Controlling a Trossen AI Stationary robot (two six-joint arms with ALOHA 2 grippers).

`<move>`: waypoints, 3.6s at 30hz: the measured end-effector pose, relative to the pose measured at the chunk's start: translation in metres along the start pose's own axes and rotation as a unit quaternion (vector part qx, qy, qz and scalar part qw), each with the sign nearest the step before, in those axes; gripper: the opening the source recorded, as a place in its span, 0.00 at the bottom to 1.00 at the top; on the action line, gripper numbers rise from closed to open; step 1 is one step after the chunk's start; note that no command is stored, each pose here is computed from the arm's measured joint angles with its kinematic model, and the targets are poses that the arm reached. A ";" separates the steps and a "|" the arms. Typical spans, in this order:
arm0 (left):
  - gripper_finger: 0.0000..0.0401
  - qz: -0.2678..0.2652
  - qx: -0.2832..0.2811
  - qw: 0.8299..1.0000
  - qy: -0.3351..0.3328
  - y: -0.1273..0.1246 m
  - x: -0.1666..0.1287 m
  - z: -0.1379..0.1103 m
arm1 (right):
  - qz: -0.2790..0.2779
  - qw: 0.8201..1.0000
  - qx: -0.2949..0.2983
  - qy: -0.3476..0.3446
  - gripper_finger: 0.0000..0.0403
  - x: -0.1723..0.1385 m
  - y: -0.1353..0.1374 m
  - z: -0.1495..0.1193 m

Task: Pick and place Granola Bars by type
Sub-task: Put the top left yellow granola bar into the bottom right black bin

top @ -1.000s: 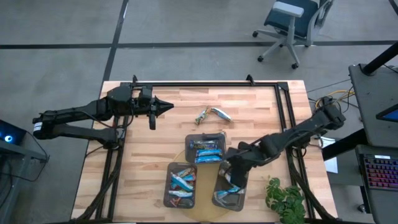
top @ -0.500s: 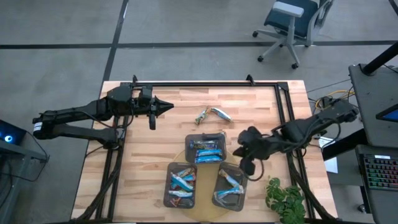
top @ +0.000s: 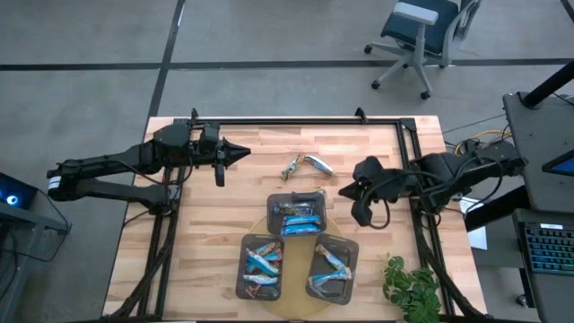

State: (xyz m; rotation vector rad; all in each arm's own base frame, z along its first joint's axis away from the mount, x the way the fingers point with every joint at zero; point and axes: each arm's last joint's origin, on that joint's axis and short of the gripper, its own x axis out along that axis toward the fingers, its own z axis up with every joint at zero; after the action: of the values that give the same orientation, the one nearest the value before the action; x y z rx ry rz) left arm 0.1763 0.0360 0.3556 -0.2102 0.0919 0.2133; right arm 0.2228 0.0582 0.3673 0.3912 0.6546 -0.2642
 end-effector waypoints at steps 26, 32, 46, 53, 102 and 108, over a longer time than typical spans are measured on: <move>0.49 0.062 0.004 0.993 0.102 0.026 0.063 0.064 | -0.013 1.000 -0.016 -0.002 0.02 0.002 -0.008 0.005; 0.55 0.107 0.042 0.980 0.161 0.034 0.093 0.069 | -0.017 1.000 -0.019 0.004 0.02 0.002 -0.009 0.004; 0.56 0.204 -0.009 0.942 0.264 0.066 0.188 0.062 | -0.034 0.999 -0.026 0.027 0.02 0.001 -0.013 -0.001; 0.56 0.222 -0.035 0.910 0.348 0.080 0.222 0.021 | -0.049 0.997 -0.023 0.048 0.02 0.001 -0.016 -0.005; 0.46 0.254 -0.101 0.818 0.507 0.097 0.302 -0.143 | -0.064 0.996 -0.017 0.067 0.02 0.000 -0.019 -0.009; 0.33 0.258 -0.099 0.816 0.508 0.098 0.302 -0.144 | -0.064 0.996 -0.017 0.067 0.02 0.000 -0.019 -0.009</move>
State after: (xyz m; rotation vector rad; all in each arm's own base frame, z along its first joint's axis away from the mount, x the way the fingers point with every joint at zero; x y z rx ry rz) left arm 0.4390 0.1585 0.1623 -0.4939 1.2172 0.6406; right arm 0.2112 0.0453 0.3559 0.3373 0.8164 -0.3508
